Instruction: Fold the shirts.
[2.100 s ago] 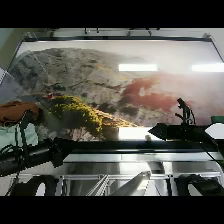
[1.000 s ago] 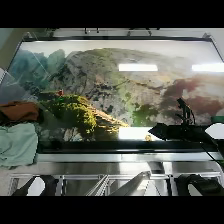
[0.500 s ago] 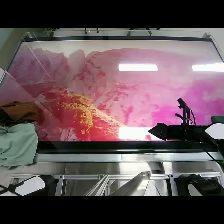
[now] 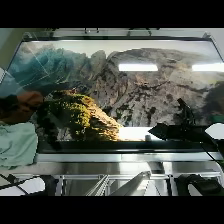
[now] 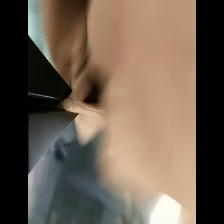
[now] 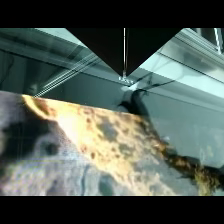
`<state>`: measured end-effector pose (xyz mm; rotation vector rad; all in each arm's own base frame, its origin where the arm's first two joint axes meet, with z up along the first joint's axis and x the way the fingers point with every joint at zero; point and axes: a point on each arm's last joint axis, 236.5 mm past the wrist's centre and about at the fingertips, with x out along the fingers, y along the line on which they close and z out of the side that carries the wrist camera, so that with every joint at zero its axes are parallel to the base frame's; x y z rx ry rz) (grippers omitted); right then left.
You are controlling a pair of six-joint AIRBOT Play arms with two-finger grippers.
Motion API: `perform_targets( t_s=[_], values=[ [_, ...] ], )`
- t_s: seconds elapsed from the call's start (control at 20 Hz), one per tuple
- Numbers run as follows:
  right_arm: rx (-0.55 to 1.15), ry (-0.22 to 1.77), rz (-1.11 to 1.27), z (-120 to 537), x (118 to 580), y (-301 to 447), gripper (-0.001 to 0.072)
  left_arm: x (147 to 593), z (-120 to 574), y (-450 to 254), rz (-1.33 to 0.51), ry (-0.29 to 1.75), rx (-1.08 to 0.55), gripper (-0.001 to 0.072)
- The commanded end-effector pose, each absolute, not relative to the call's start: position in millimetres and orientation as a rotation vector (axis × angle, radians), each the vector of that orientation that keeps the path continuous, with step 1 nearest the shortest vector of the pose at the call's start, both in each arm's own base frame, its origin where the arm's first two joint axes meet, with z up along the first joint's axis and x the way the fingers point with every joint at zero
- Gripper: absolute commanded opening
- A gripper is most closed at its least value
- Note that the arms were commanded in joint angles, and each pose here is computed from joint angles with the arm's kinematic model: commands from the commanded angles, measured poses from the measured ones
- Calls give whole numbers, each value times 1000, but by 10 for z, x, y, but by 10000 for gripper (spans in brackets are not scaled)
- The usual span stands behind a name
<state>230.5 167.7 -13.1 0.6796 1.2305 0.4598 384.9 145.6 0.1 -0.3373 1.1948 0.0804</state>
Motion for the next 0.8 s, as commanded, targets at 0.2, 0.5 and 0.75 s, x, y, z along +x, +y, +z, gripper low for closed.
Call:
perform_targets(
  t_s=[0.2,0.5,0.75],
  values=[
    [680,1232,460,-132,2302,1679,21,3690,3218,-1545,-792,456,-193,23],
    [680,1232,460,-133,2302,1680,21,3171,3025,-2190,-933,553,-152,23],
    [675,1306,504,-139,2115,1741,22,3177,2088,-2341,-941,792,-166,711]
  ],
)
